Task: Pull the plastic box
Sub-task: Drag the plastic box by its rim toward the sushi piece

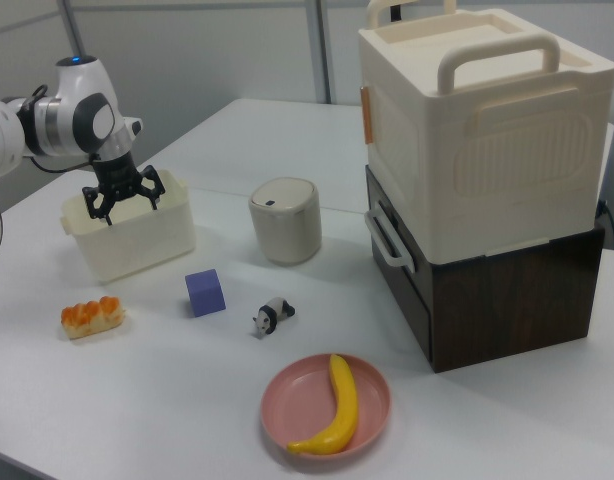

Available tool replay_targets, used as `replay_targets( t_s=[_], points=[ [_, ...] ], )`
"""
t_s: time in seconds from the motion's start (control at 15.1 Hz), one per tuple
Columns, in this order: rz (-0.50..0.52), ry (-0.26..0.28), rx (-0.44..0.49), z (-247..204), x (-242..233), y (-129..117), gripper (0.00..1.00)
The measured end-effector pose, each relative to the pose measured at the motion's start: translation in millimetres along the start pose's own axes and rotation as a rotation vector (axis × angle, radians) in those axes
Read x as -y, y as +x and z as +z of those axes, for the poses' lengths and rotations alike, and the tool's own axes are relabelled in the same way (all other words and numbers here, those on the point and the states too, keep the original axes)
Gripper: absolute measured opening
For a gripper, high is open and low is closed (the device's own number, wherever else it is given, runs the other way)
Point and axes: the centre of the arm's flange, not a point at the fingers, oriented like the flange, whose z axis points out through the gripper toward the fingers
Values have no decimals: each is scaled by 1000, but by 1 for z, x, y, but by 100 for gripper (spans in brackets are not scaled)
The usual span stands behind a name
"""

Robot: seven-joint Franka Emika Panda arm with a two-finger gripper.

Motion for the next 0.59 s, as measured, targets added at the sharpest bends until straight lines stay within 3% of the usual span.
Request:
replay_targets(
  t_s=[0.4,0.59],
  points=[
    [-28,58,88,-14,-1,-21,100],
    [-10,66,83,-18,-3,-24,100]
  ],
)
